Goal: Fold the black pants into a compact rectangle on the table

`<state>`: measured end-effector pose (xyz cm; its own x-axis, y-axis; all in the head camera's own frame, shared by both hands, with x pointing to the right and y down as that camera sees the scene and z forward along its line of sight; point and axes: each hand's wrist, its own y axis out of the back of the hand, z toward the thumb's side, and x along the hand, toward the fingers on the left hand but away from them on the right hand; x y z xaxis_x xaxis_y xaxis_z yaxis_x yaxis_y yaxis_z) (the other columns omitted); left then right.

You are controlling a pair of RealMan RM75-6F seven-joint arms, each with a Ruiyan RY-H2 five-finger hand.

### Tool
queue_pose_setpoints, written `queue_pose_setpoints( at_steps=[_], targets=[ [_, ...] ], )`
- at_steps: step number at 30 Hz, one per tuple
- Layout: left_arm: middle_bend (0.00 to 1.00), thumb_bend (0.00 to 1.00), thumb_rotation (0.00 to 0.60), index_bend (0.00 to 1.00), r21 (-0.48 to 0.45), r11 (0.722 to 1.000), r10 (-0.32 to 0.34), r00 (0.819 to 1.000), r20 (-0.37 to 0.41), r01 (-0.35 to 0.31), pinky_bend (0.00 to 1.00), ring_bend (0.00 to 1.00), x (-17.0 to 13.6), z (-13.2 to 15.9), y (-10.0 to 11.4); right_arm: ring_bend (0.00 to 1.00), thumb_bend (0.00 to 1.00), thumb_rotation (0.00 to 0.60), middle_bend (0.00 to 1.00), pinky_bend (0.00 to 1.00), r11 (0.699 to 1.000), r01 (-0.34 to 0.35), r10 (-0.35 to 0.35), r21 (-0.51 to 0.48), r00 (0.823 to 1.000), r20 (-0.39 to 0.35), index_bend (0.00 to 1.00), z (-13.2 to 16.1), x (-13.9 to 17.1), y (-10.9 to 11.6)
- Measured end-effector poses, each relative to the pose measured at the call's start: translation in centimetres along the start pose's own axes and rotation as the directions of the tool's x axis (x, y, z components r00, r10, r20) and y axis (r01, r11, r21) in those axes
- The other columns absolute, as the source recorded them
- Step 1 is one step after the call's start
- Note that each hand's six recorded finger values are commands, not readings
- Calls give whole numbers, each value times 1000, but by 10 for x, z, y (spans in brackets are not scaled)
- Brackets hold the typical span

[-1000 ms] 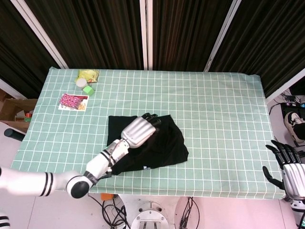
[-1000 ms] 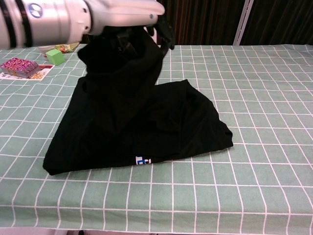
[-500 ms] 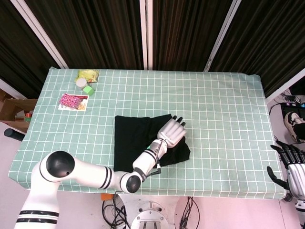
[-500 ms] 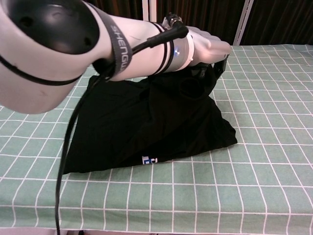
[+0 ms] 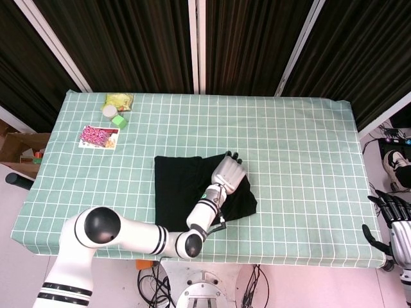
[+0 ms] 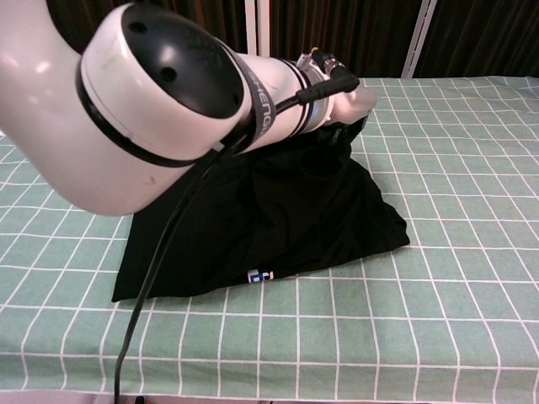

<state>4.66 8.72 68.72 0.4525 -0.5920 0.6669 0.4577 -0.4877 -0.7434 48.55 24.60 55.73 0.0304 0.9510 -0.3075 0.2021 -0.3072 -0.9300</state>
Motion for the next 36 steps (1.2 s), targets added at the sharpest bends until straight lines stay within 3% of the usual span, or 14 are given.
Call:
queue_pose_setpoints(
  at_steps=[1,4,8,11,14,18,21,25,30,36],
  targets=[
    [150,221,600,278,-25,1000,11,1000,2,-11,184,85,2,1,-1,105,300,600,141,148,1000,1,-1,0,1000,1,225,0,0,0],
    [118,78,600,182,-117,992,52,999,6,-51,179,65,7,3,0,105,300,600,140,148,1000,9,-9,-1,1000,6,225,-2,1,2],
    [107,60,600,163,-304,947,105,994,5,-99,175,57,8,-3,5,105,300,600,140,148,1000,10,-10,0,1000,10,225,-3,-1,3],
    [107,60,600,162,-446,885,153,988,4,-135,175,57,2,-15,12,105,300,600,140,147,1000,8,-8,-2,1000,7,225,-3,-3,2],
    [107,60,600,162,-516,841,202,979,17,-165,176,57,-14,-30,21,105,299,600,140,148,1000,6,-6,-8,1000,-3,225,-1,-8,0],
    [107,60,600,167,-543,816,254,967,27,-199,175,57,-44,-56,25,105,299,600,139,147,1000,3,-3,-12,1000,-17,224,2,-12,-2],
    [108,60,600,183,-522,822,284,958,28,-228,174,57,-70,-81,16,105,298,600,139,147,1000,1,-2,-14,1000,-18,225,3,-13,-4],
    [108,76,600,193,-471,861,251,966,64,-193,174,57,-104,-99,-18,105,297,600,139,147,1000,-2,2,-20,1000,-25,225,6,-16,-7],
    [108,94,600,205,-415,898,213,970,116,-147,174,57,-116,-88,-49,105,297,600,139,147,1000,-5,5,-18,999,-35,225,9,-17,-8],
    [115,94,600,233,-364,913,239,964,119,-182,173,57,-100,-67,-70,105,296,600,139,147,1000,-6,6,-13,999,-39,225,11,-19,-8]
  ],
)
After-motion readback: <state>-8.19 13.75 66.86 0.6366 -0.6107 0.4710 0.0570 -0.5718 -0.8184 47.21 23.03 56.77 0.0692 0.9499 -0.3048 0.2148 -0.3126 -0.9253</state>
